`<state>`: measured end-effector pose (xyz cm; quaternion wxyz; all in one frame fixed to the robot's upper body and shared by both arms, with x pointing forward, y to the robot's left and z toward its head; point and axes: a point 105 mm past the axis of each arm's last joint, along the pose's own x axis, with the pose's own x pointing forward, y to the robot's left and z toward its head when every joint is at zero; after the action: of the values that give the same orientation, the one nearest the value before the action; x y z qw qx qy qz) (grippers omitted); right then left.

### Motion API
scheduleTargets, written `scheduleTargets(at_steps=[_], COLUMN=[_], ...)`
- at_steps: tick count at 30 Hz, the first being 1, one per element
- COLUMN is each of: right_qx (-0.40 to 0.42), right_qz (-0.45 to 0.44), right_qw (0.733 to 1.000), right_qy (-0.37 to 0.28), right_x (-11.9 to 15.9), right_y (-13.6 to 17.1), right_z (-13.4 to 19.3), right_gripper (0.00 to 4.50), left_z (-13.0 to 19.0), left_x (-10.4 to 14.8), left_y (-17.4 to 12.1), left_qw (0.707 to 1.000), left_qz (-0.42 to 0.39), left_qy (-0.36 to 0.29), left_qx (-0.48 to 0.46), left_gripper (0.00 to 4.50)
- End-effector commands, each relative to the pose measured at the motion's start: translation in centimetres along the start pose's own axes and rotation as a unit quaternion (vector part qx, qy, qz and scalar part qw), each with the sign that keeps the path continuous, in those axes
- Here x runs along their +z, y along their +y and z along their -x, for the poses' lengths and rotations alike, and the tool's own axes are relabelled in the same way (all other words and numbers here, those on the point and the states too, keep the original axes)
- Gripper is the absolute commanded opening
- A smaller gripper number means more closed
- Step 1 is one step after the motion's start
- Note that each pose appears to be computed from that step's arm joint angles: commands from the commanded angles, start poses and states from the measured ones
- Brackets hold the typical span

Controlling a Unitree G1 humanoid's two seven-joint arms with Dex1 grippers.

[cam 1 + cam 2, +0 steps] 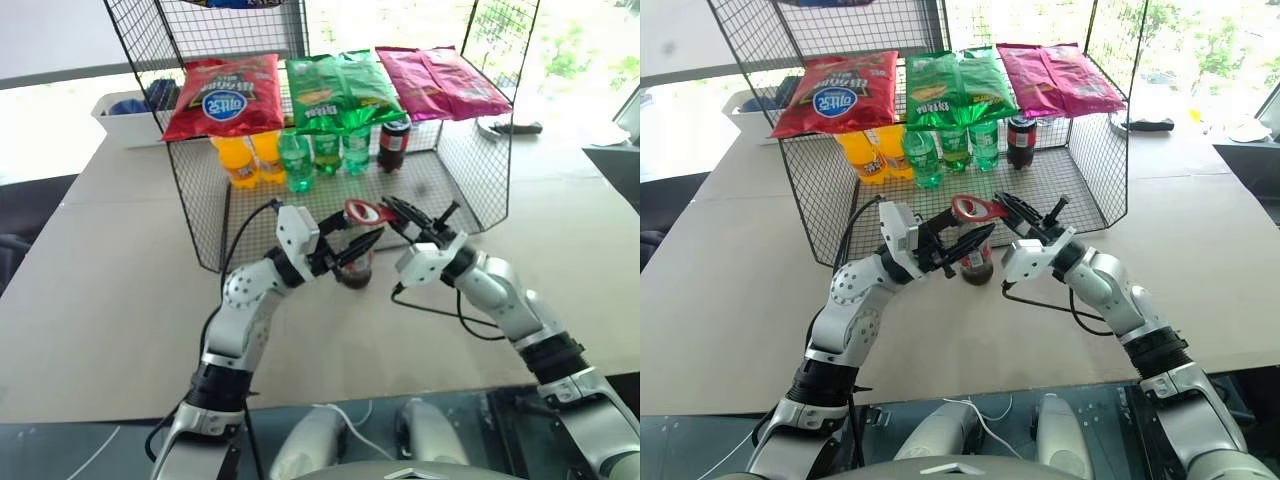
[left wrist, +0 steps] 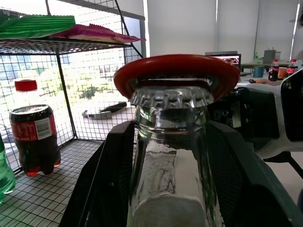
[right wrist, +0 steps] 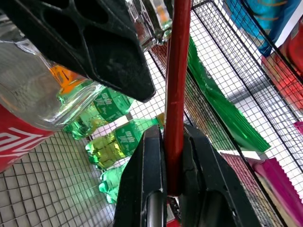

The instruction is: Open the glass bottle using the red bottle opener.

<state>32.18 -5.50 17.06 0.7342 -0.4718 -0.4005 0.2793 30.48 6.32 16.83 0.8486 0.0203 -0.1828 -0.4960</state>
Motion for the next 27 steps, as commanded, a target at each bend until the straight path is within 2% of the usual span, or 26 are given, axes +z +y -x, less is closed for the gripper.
scheduleTargets(at_steps=[1, 13, 27], right_qx=[0.041, 0.042, 0.067], right_qz=[0.044, 0.147, 0.160], right_qw=[0.997, 0.985, 0.984], right_qy=[-0.051, -0.076, -0.037], right_x=[1.3, 0.1, -3.1], right_y=[0.9, -3.6, -3.5], right_z=[-0.4, -1.3, -0.3], right_gripper=[0.00, 0.00, 0.00], left_z=[-0.1, -0.2, -1.1], left_x=[-1.3, -1.9, -2.4], left_y=[0.2, -0.1, -0.2], left_qw=[1.000, 0.999, 0.999], left_qz=[0.009, 0.021, 0.032], left_qy=[0.027, 0.030, 0.031], left_qx=[0.011, 0.013, 0.009], left_gripper=[1.74, 1.74, 1.74])
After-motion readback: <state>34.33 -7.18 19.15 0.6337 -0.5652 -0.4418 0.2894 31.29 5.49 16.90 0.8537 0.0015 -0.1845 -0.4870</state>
